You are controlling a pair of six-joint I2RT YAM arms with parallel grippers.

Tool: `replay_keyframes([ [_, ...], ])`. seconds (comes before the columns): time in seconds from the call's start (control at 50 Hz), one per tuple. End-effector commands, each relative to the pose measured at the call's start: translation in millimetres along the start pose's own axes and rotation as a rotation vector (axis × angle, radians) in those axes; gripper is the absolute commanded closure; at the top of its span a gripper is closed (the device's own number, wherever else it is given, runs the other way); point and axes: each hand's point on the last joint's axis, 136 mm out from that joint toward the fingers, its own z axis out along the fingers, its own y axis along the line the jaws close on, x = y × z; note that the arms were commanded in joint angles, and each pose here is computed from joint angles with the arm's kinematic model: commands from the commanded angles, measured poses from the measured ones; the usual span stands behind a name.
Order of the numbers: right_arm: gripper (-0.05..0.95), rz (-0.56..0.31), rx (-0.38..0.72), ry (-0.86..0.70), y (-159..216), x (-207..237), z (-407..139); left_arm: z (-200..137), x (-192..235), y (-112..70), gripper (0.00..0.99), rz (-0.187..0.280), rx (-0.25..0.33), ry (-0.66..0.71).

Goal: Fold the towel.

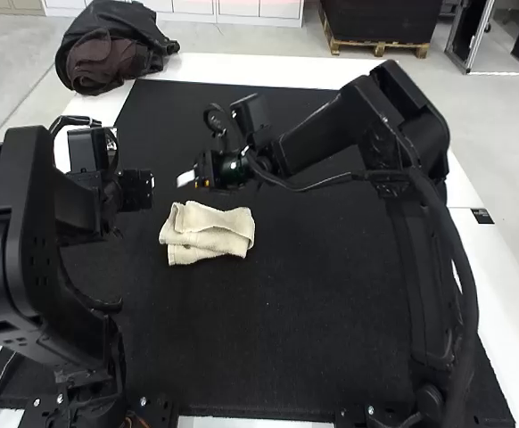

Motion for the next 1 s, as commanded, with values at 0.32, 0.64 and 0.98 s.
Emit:
replay_keyframes([
  [0.32,0.92,0.003,-0.056,-0.012,7,16,-21,-4,0,1.1,0.03,-0.01,0.003,-0.016],
  [0.64,0.92,0.001,-0.09,-0.009,-1,43,-10,-3,-6,0.2,0.031,-0.008,0.009,-0.032],
  [0.98,0.92,-0.001,-0.091,-0.002,-22,68,8,-3,-13,0.6,0.031,-0.006,0.008,-0.044],
])
